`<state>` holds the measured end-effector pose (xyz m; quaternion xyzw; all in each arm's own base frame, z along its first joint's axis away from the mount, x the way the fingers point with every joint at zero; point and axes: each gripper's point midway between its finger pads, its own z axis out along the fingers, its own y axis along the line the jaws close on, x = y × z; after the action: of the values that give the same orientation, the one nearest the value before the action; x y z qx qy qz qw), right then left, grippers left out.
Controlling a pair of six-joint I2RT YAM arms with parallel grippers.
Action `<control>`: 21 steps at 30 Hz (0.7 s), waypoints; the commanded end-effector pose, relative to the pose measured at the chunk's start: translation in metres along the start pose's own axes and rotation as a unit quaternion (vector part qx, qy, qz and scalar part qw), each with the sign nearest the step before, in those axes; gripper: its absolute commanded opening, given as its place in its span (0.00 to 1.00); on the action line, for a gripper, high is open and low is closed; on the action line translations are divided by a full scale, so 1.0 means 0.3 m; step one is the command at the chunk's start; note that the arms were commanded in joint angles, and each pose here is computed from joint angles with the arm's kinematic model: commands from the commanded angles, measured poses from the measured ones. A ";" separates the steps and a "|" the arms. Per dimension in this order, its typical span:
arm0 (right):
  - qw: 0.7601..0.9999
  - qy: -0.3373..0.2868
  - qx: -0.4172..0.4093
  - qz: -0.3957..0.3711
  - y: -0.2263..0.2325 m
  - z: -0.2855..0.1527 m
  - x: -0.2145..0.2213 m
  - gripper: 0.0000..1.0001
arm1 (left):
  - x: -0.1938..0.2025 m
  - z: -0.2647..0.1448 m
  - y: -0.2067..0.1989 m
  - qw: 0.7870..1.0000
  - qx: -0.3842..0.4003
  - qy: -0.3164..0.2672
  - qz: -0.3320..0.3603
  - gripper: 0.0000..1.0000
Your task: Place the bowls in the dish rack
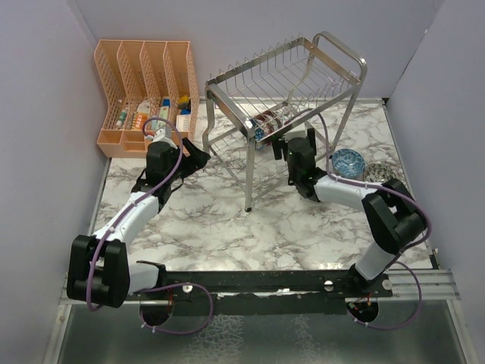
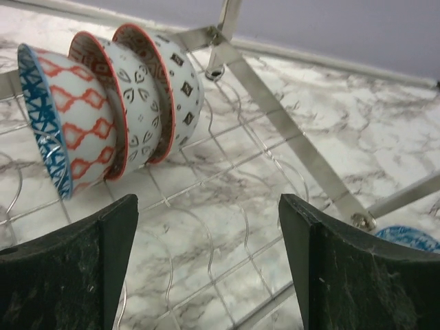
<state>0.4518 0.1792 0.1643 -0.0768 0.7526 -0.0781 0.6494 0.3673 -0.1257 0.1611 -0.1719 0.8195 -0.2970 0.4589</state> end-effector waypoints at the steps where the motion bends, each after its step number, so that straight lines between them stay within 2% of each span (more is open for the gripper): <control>1: 0.994 0.073 -0.018 0.080 0.005 -0.093 0.065 0.82 | -0.016 -0.014 -0.012 1.000 0.008 -0.011 0.006 0.77; 6: 0.980 0.151 -0.002 0.127 -0.027 -0.195 0.162 0.82 | -0.014 -0.018 -0.011 1.000 0.007 -0.010 0.005 0.77; 12: 0.963 0.217 0.034 0.157 -0.084 -0.300 0.228 0.83 | -0.003 -0.016 -0.006 1.000 0.007 -0.006 0.003 0.77; 21: 0.951 0.231 0.065 0.196 -0.186 -0.435 0.209 0.83 | -0.007 -0.019 -0.016 1.000 0.013 -0.008 0.002 0.77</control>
<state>0.3373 0.1326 0.1348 0.0953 0.8723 -0.0059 0.4796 0.3647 -0.1254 0.1589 -0.1722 0.8205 -0.2968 0.4572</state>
